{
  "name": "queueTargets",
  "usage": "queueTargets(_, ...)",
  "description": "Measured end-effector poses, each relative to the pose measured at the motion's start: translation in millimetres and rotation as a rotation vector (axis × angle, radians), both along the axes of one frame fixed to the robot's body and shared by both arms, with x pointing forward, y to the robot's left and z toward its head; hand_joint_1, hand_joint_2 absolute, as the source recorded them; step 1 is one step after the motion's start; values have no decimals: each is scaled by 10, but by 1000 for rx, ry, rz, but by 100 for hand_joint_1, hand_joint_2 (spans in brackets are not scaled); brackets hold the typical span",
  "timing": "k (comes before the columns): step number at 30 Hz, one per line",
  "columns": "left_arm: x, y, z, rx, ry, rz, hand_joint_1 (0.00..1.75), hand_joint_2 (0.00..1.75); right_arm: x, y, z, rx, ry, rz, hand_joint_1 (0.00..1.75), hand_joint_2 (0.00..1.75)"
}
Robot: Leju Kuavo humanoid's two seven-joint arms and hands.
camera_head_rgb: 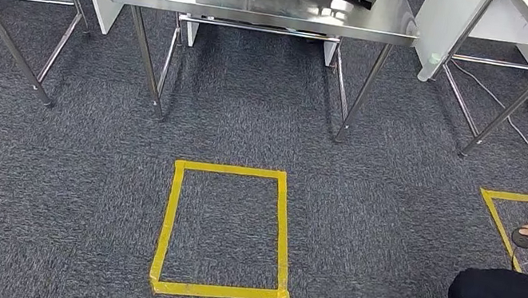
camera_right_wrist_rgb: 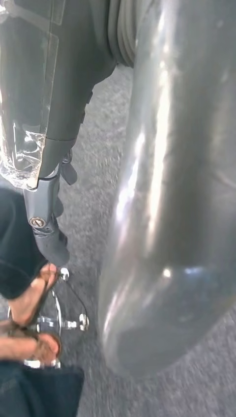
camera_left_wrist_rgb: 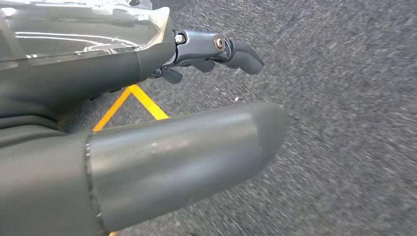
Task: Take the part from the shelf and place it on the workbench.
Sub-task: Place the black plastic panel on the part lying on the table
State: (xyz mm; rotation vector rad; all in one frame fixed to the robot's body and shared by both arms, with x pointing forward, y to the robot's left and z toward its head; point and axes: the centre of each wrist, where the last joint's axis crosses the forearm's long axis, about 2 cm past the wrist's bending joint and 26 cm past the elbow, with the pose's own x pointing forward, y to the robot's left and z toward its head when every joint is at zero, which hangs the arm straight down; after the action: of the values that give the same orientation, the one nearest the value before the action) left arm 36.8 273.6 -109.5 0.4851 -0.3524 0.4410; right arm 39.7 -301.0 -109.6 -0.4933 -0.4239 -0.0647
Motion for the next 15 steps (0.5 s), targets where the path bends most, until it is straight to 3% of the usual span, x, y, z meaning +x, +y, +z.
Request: queueTargets(15, -15, 3, -5, -14, -17, -9, 0, 0, -43, -10, -4, -4, -29, -43, 0, 0)
